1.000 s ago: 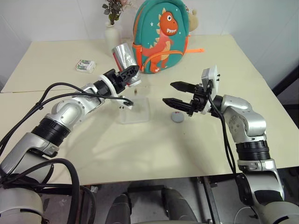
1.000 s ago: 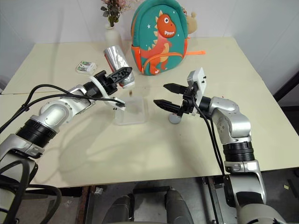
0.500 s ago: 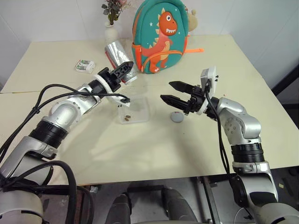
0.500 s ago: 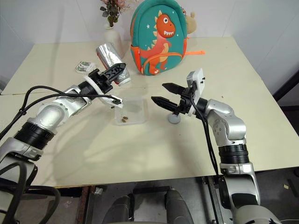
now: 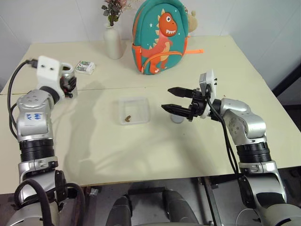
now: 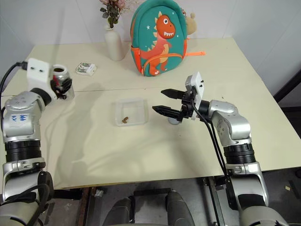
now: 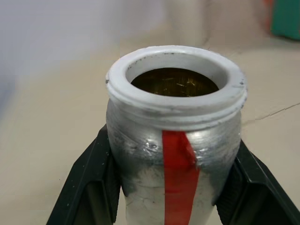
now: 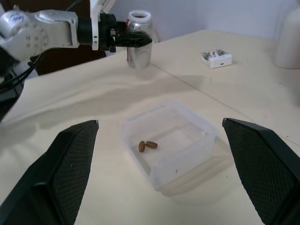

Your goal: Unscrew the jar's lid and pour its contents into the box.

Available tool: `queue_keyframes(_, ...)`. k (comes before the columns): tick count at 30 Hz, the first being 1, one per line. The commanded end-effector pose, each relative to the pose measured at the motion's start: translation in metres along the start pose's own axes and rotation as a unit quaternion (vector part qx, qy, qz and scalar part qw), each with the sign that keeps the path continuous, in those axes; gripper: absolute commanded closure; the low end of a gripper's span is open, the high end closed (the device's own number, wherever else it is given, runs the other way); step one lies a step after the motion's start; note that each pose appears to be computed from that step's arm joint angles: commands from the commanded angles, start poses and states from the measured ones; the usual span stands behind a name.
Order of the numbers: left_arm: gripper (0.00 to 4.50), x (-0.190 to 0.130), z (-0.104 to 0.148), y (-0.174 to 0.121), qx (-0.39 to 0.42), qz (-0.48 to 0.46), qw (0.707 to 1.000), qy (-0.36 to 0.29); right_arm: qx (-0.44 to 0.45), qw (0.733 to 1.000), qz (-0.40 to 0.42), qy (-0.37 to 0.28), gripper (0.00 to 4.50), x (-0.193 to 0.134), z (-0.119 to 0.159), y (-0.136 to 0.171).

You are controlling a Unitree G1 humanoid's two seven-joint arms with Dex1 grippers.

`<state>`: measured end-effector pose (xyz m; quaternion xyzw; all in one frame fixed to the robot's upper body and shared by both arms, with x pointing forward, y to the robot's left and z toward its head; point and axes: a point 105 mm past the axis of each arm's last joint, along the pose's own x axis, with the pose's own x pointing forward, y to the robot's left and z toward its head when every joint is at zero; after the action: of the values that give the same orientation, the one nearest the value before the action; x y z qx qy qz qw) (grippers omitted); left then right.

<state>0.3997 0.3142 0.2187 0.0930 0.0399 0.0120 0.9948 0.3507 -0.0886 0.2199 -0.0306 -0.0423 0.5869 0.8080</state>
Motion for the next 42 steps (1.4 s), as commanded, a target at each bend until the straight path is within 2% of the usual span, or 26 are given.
queue_keyframes(1,2.36,0.0,-0.016,0.018,-0.055,0.021,0.998,-0.003,-0.033,0.999,0.011,-0.005,0.03,0.0,0.013,0.0)
queue_keyframes(4,2.36,0.002,-0.036,0.023,-0.047,0.028,0.998,-0.014,-0.039,0.999,0.012,-0.004,0.03,0.0,0.016,-0.001)
queue_keyframes(10,2.36,-0.004,-0.056,0.024,-0.054,0.035,0.996,-0.058,-0.042,0.999,0.014,-0.003,0.03,-0.001,0.018,0.001)
queue_keyframes(13,2.36,-0.006,-0.071,0.023,-0.084,0.031,0.995,-0.047,-0.043,0.999,0.015,0.0,0.03,-0.002,0.017,0.001)
queue_keyframes(15,1.64,-0.011,-0.074,0.026,-0.093,0.035,0.994,-0.047,-0.041,0.999,0.018,0.004,0.0,-0.002,0.015,0.002)
queue_keyframes(20,0.16,-0.022,-0.068,0.035,-0.086,0.043,0.994,-0.052,-0.038,0.999,0.024,0.003,0.0,-0.001,0.014,0.003)
queue_keyframes(21,0.05,-0.026,-0.066,0.035,-0.081,0.039,0.995,-0.05,-0.037,0.999,0.026,0.002,0.0,0.0,0.013,0.003)
queue_keyframes(25,0.05,-0.044,-0.063,0.035,-0.05,0.035,0.997,-0.045,-0.034,0.999,0.033,0.003,0.0,0.0,0.01,0.007)
queue_keyframes(28,0.05,-0.063,-0.065,0.022,0.026,0.001,0.999,-0.025,-0.031,0.999,0.035,0.006,0.0,-0.002,0.008,0.008)
queue_keyframes(30,0.05,-0.08,-0.064,0.022,0.024,0.008,0.999,-0.022,-0.03,0.999,0.035,0.009,0.0,-0.005,0.006,0.009)
queue_keyframes(33,0.05,-0.111,-0.051,0.014,0.085,-0.029,0.995,-0.038,-0.038,0.999,0.035,0.013,0.0,-0.012,0.007,0.01)
queue_keyframes(35,0.05,-0.125,-0.033,-0.001,0.124,-0.08,0.986,-0.074,-0.054,0.998,0.033,0.012,0.0,-0.017,0.009,0.01)
queue_keyframes(38,0.05,-0.142,-0.011,-0.031,0.204,-0.182,0.953,-0.131,-0.08,0.995,0.041,0.03,0.0,-0.027,0.008,0.011)
queue_keyframes(42,0.05,-0.151,-0.011,-0.053,0.249,-0.307,0.911,-0.115,-0.091,0.993,0.062,0.053,0.0,-0.039,0.005,0.014)
